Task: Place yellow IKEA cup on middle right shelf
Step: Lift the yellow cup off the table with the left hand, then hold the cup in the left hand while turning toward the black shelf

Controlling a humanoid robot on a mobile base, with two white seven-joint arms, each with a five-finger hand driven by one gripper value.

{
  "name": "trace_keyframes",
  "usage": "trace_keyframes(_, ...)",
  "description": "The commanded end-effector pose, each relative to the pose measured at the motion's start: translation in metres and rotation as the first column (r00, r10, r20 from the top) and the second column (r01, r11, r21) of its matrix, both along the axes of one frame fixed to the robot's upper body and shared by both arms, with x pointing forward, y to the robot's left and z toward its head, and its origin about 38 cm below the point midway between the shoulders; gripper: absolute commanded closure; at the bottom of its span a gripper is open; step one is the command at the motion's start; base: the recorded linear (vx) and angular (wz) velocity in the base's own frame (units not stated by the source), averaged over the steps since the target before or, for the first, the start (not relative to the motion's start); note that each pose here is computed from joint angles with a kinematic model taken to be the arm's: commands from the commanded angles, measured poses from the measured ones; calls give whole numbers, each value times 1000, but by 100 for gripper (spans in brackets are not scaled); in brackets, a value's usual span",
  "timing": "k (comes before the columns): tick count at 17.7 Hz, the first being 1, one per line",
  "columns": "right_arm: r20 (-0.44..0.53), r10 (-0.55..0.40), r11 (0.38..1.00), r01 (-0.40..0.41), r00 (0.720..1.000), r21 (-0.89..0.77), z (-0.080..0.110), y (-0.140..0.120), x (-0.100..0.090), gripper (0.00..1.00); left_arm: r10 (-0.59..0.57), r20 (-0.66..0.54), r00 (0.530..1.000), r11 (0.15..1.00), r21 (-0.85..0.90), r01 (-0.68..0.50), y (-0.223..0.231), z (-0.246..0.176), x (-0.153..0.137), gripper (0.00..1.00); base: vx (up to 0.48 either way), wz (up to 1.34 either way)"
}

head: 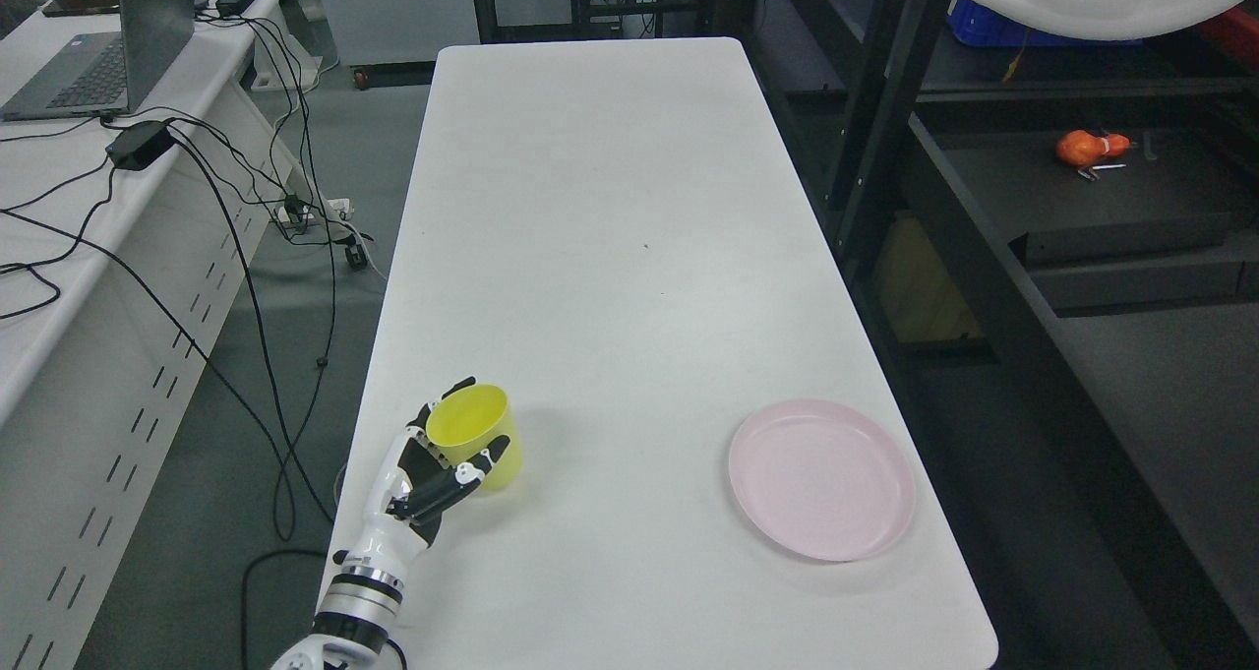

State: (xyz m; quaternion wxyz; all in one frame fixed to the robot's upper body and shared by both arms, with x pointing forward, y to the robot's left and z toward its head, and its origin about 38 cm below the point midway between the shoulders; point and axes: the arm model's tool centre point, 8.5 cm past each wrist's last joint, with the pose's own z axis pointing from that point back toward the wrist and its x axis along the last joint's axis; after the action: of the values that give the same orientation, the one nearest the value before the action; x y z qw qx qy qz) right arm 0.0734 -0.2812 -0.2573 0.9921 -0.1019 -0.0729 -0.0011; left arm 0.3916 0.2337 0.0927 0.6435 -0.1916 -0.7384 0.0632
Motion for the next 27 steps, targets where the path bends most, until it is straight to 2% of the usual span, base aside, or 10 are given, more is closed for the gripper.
trace_keyframes(1,-13,-8,1000,8,1000,-11,0,-10,-9,1,38,158,987,995,-97,-23,20,51,-8,100,0,0)
trace_keyframes(4,-13,-8,1000,8,1000,-11,0,-10,-9,0,10,271,963,994,-108,20,14,88,-14,100,0,0)
trace_keyframes(10,-13,-8,1000,8,1000,-11,0,-10,-9,1,3,326,946,994,-104,32,12,109,-5,100,0,0)
trace_keyframes(27,-13,-8,1000,8,1000,-11,0,-10,-9,1,0,287,958,995,-95,29,11,97,-6,100,-120,-110)
